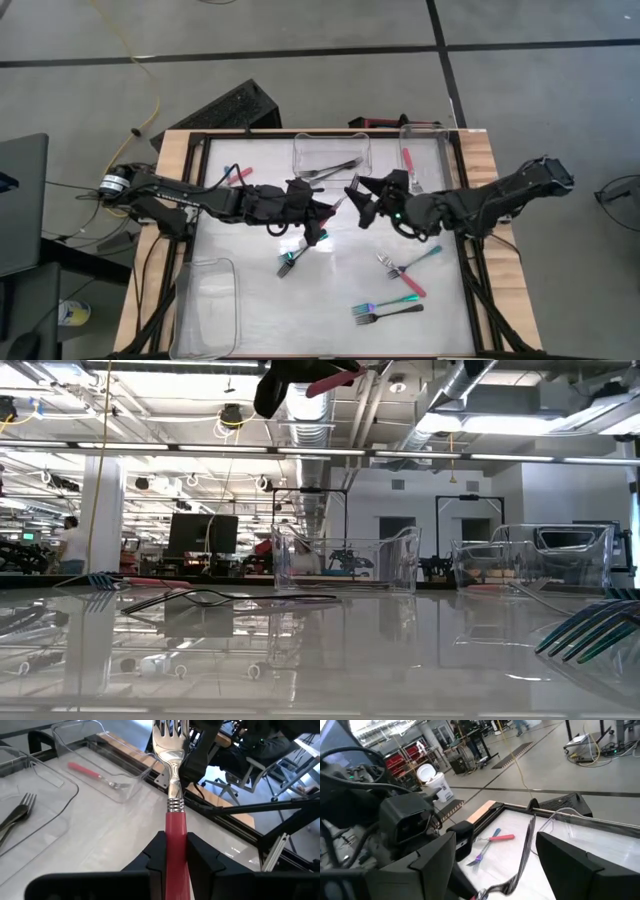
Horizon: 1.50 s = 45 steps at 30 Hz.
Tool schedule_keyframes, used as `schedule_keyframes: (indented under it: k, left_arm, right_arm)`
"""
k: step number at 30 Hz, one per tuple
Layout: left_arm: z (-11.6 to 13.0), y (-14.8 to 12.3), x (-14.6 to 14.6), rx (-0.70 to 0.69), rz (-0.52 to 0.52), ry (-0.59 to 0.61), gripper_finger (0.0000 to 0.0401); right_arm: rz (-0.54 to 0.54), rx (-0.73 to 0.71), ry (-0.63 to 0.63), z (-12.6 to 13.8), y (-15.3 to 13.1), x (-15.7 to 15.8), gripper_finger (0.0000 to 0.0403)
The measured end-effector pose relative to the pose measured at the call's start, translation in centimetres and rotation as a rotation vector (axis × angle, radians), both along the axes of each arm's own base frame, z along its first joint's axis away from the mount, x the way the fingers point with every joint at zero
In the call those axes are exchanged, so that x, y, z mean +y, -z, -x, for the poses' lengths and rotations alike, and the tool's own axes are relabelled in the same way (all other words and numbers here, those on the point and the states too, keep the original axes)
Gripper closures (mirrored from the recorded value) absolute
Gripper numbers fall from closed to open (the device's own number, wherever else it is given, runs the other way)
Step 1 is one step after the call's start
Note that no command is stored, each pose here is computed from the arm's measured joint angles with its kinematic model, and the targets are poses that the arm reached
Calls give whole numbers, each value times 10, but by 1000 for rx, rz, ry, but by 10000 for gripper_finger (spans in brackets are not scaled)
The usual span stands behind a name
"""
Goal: Sort silverware by color (type)
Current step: Put the center pink fork into the top right transparent bin
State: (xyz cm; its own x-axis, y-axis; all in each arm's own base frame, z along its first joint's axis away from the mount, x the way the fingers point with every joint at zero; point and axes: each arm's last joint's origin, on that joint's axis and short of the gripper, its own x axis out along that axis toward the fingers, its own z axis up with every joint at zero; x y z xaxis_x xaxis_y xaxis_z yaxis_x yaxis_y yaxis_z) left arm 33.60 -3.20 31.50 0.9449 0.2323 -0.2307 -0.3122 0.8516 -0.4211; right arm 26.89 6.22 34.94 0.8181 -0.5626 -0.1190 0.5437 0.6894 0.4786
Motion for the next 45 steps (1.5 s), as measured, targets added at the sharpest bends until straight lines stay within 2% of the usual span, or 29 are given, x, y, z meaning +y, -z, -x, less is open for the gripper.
schedule_keyframes:
  k: [5, 8, 11, 15, 16, 20, 23, 29, 32, 35, 40, 45]
  left_arm:
    - [0, 0, 0, 2, -1, -6, 369]
    - [0, 0, 0, 6, -5, -19, 369]
    - [0, 0, 1, 6, -6, -22, 369]
    - [0, 0, 1, 8, -23, -18, 366]
    - [0, 0, 1, 9, -29, -15, 363]
    - [1, 2, 0, 47, -66, 2, 340]
    - [4, 8, 0, 120, -68, 22, 316]
    - [30, 8, 2, 285, 26, 25, 270]
    - [40, 10, -1, 349, 68, 28, 260]
    - [44, 9, -10, 354, 73, 25, 258]
    - [44, 12, -19, 352, 73, -3, 258]
    - [44, 12, -24, 340, 112, -10, 258]
  right_arm:
    - [-38, -7, 32, -8, 7, -6, 106]
    - [-41, 14, 44, -8, 10, -8, 134]
    - [-56, 38, 52, -7, 13, -9, 204]
    - [-36, 50, 51, -7, 13, -9, 361]
    - [-14, 65, 48, -7, 13, -9, 377]
    - [16, 89, 60, -4, 11, -14, 381]
    - [55, 133, 80, 11, 3, -23, 381]
    - [76, 395, 206, 82, -4, -67, 381]
    - [32, 524, 350, 120, -2, -95, 381]
    - [28, 609, 423, 144, -6, -120, 381]
    - [-22, 795, 469, 156, 1, -163, 381]
    - [-185, 974, 370, 156, 26, -204, 381]
